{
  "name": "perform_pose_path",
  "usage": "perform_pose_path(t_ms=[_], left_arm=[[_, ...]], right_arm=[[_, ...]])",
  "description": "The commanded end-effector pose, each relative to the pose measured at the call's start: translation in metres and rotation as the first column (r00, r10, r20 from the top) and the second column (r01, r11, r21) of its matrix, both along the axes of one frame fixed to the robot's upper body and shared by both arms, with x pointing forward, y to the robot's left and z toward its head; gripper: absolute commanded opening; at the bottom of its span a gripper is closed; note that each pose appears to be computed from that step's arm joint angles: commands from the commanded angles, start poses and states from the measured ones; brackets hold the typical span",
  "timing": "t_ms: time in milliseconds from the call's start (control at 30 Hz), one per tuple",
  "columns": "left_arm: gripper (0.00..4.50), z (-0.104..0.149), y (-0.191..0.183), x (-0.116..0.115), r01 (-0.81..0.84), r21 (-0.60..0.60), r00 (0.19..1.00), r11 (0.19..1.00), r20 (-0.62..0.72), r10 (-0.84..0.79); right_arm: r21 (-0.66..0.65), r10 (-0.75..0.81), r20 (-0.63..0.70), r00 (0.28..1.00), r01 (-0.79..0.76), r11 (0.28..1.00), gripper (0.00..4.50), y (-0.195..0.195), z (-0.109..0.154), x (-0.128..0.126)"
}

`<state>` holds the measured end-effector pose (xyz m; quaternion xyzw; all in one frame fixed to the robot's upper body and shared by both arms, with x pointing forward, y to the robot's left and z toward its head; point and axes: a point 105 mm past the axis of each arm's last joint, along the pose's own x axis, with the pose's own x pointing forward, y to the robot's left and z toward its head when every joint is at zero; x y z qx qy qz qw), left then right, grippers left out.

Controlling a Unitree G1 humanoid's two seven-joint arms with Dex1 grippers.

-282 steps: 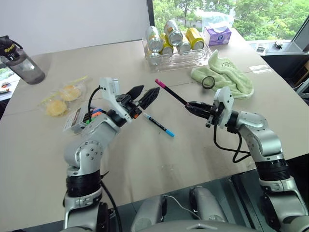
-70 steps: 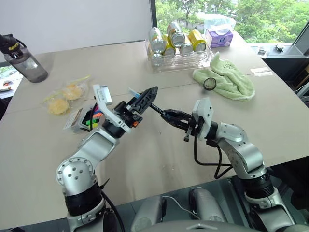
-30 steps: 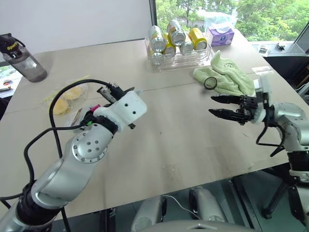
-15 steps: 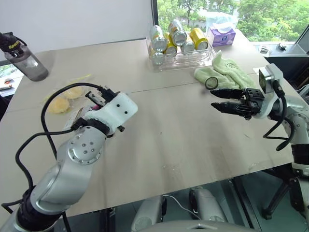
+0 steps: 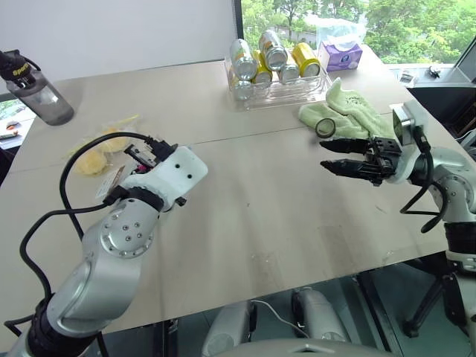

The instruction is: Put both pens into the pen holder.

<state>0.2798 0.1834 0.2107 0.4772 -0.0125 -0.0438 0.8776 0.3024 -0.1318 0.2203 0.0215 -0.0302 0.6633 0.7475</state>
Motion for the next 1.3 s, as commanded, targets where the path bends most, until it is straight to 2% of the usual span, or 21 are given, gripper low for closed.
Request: perform_pose_path(t_ms=[33,433,667,1300], left_arm=[[0.0,0.017,-0.001,-0.003,0.005,0.016,0.997,1.0,0.075,-0.007],[0.0,0.008,0.015,-0.003,-0.065,0.002,0.997,0.998,0.047,0.065],[0.0,-0.008,0.028,-0.001,-0.093,0.02,0.995,0.995,-0.024,0.094],[0.0,-0.011,0.045,0.0,-0.13,0.026,0.991,0.991,-0.025,0.131]], right_arm=[[0.006,0.01,0.055,0.998,-0.011,1.0,2.89,0.002,0.01,-0.002],[0.012,-0.003,0.067,0.998,0.002,1.0,2.89,0.0,0.011,-0.002],[0.021,0.01,0.072,0.997,-0.011,1.0,2.89,0.001,0.014,-0.004],[0.019,0.023,0.086,0.996,-0.024,1.0,2.89,0.003,0.017,-0.007]])
